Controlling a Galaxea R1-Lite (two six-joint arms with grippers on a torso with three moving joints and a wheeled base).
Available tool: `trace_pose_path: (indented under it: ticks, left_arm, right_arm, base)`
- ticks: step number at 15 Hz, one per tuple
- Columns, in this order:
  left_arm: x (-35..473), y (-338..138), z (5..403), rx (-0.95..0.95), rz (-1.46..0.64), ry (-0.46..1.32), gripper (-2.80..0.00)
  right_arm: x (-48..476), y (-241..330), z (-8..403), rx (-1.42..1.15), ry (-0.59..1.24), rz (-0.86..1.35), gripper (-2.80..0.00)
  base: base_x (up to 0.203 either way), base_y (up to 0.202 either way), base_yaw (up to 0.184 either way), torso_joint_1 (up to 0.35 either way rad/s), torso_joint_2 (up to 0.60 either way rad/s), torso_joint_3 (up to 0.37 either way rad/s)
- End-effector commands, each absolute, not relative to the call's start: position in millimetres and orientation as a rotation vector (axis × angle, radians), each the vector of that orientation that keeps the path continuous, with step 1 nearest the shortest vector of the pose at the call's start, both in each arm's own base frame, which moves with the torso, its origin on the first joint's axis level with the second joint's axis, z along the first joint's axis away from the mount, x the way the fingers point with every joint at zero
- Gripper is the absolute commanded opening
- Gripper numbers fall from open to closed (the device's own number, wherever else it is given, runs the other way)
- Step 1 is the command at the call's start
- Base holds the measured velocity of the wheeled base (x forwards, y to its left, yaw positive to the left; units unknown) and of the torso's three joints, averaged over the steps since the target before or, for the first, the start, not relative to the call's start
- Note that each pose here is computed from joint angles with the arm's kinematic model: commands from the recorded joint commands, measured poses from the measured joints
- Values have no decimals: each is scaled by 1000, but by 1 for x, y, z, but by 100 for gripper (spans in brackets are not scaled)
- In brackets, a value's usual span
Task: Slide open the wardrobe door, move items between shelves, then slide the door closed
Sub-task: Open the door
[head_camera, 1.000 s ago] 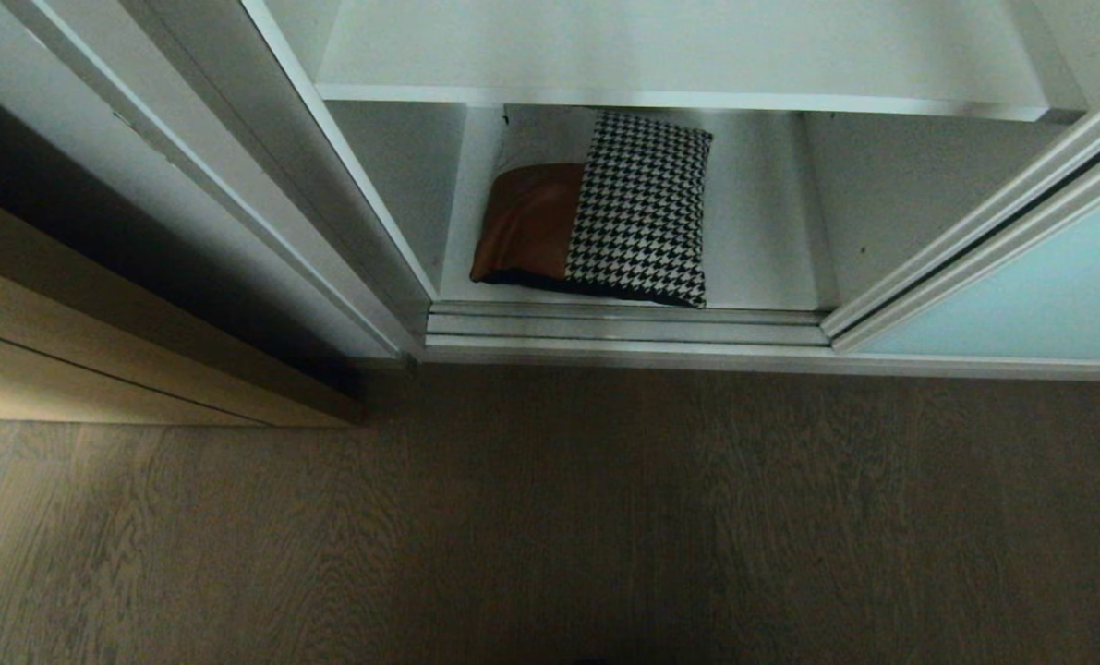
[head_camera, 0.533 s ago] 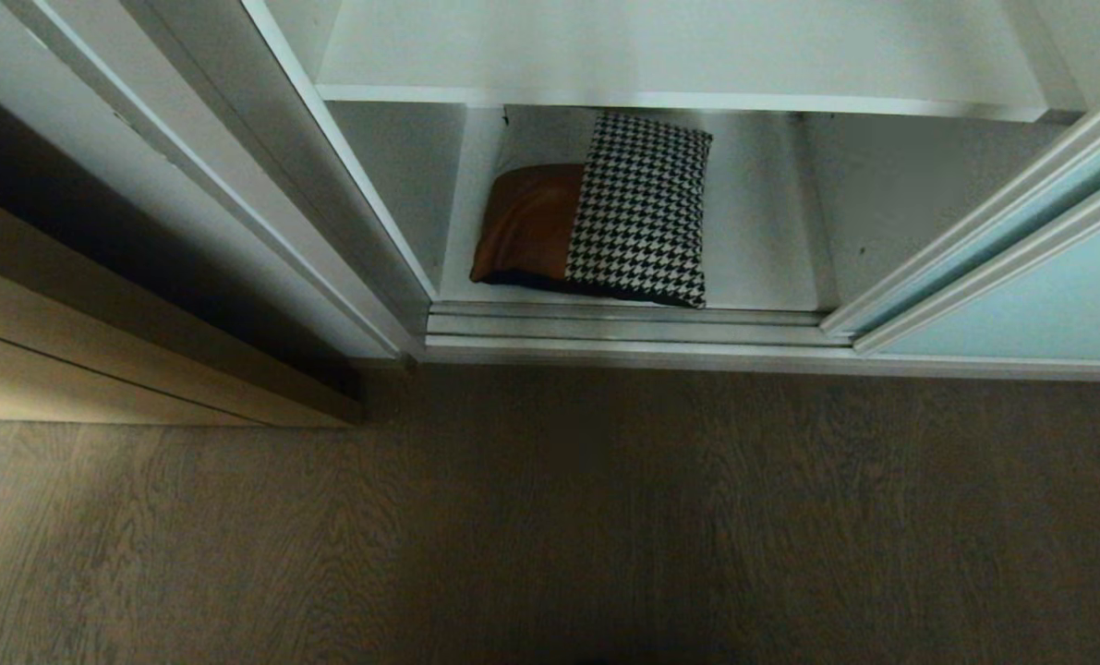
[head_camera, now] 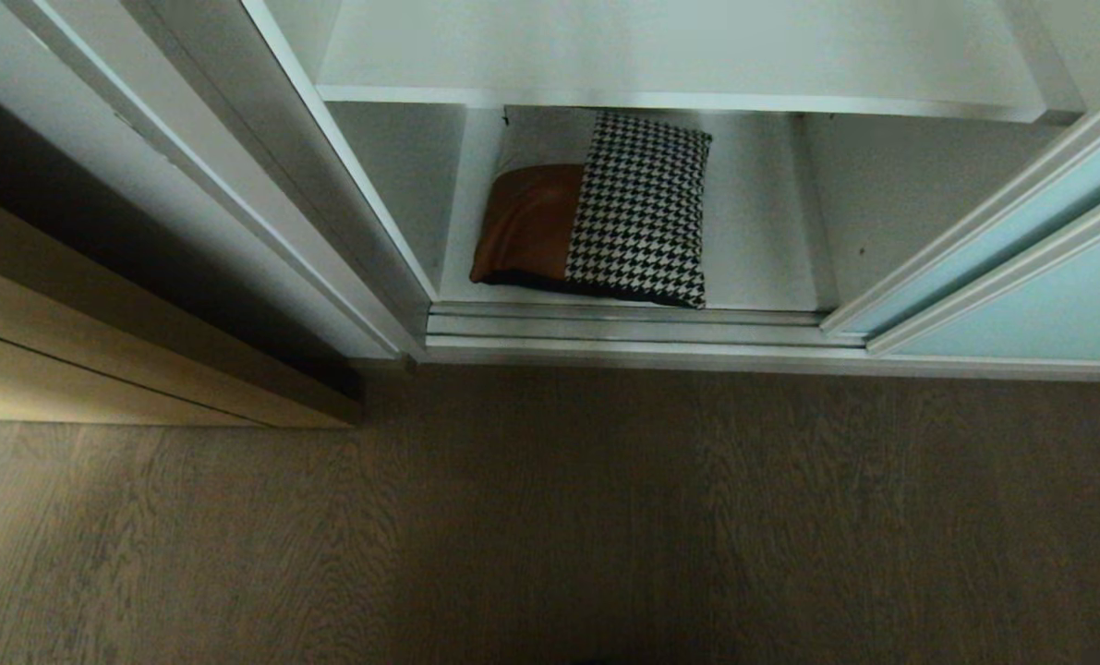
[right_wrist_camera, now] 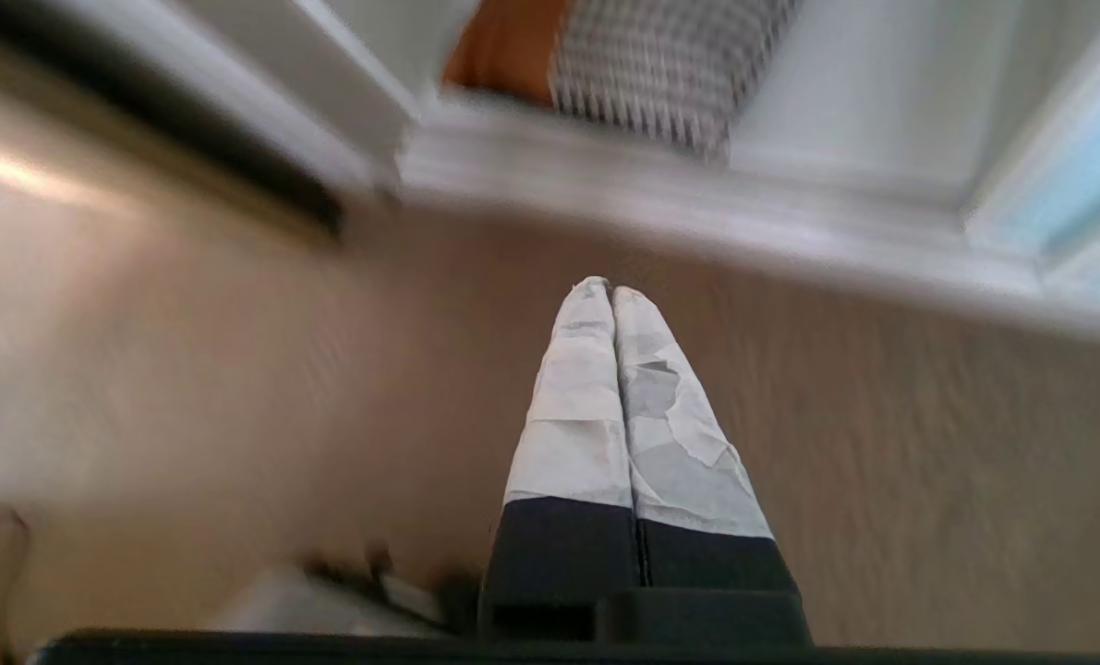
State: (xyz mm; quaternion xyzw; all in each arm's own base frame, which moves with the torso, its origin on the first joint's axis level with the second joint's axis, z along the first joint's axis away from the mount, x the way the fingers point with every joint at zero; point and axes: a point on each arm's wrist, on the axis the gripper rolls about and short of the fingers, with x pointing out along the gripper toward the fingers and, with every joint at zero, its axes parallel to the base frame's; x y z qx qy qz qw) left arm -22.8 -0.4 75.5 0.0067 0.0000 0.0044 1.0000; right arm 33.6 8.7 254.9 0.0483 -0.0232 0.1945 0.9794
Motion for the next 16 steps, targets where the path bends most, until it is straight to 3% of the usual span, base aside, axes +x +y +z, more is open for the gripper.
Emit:
trace_pose_path:
  ticks: [1, 7, 14, 16]
  left_arm:
    - [-23, 0, 75, 14, 9, 3, -280]
    - [-23, 0, 75, 14, 9, 3, -280]
    - [-23, 0, 75, 14, 9, 3, -280]
    - [-23, 0, 75, 13, 9, 3, -280]
  right_arm:
    - [7, 8, 207, 47, -53, 368, -280]
    - [-3, 5, 94, -101, 65, 282, -280]
    - [-27, 5, 89, 5, -69, 229, -280]
    - [-28, 3, 85, 26, -7, 164, -280]
  base:
    - [0, 0, 0, 0, 0, 0]
    - [0, 0, 0, 0, 0, 0]
    - [0, 0, 0, 0, 0, 0]
    - [0, 0, 0, 0, 0, 0]
